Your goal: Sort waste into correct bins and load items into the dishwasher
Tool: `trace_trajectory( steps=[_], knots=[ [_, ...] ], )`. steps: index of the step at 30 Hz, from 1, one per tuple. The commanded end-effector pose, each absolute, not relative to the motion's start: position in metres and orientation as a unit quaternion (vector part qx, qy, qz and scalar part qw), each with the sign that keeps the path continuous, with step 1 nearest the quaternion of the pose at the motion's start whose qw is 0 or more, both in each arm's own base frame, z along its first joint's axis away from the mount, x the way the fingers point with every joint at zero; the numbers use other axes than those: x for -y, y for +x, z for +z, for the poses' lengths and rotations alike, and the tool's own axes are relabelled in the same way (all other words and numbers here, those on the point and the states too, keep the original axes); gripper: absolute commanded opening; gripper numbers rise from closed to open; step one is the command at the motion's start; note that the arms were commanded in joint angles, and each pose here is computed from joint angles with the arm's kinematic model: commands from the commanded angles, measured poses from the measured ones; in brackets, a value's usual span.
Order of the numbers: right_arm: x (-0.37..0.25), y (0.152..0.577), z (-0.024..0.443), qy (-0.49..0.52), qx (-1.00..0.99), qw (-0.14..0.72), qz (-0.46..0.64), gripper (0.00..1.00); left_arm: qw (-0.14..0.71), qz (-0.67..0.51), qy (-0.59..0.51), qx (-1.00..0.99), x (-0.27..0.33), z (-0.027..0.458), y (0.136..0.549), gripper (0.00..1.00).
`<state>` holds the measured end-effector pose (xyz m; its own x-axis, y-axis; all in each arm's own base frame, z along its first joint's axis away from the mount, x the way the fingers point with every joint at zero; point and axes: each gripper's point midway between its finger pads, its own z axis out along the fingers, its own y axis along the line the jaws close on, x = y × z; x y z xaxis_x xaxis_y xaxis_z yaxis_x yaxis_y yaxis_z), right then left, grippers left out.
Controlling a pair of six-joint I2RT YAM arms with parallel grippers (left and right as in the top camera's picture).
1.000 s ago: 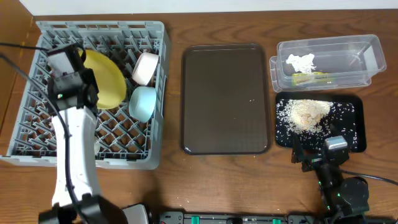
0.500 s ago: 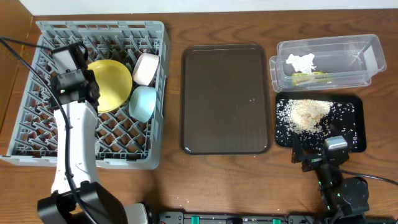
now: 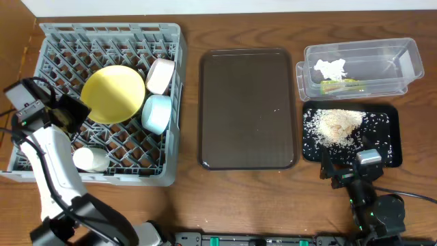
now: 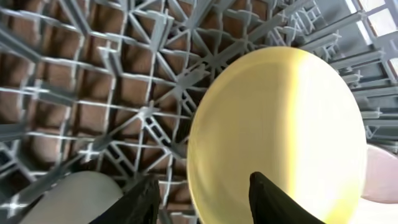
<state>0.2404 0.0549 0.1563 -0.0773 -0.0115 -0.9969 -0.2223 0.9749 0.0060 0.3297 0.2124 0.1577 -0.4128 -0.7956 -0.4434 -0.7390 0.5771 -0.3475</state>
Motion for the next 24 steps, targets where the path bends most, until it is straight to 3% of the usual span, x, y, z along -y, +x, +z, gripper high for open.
trace_trajectory(
  steps=[1, 5, 7, 9, 12, 18, 24],
  knots=[
    [-0.052, 0.241, 0.155, -0.079, -0.731, 0.674, 0.070, 0.99, 0.263, -0.073, -0.458, -0.846, -0.212, 0.125, 0.340, 0.47],
    [-0.052, 0.241, 0.155, -0.079, -0.731, 0.674, 0.070, 0.99, 0.247, -0.071, -0.452, -0.854, -0.219, 0.098, 0.348, 0.47],
    [-0.052, 0.241, 0.155, -0.079, -0.731, 0.674, 0.070, 0.99, 0.238, -0.072, -0.453, -0.856, -0.220, 0.087, 0.349, 0.41],
    [-0.052, 0.241, 0.155, -0.079, -0.731, 0.674, 0.070, 0.99, 0.234, -0.072, -0.455, -0.856, -0.221, 0.084, 0.348, 0.08],
    [-0.052, 0.241, 0.155, -0.079, -0.731, 0.674, 0.070, 0.99, 0.259, -0.066, -0.449, -0.853, -0.227, 0.100, 0.351, 0.07],
    [-0.052, 0.241, 0.155, -0.079, -0.731, 0.674, 0.070, 0.99, 0.397, -0.006, -0.369, -0.840, -0.241, 0.193, 0.362, 0.07],
    [-0.052, 0.241, 0.155, -0.079, -0.731, 0.674, 0.070, 0.99, 0.396, 0.094, -0.330, -0.852, -0.255, 0.210, 0.344, 0.08]
  ],
)
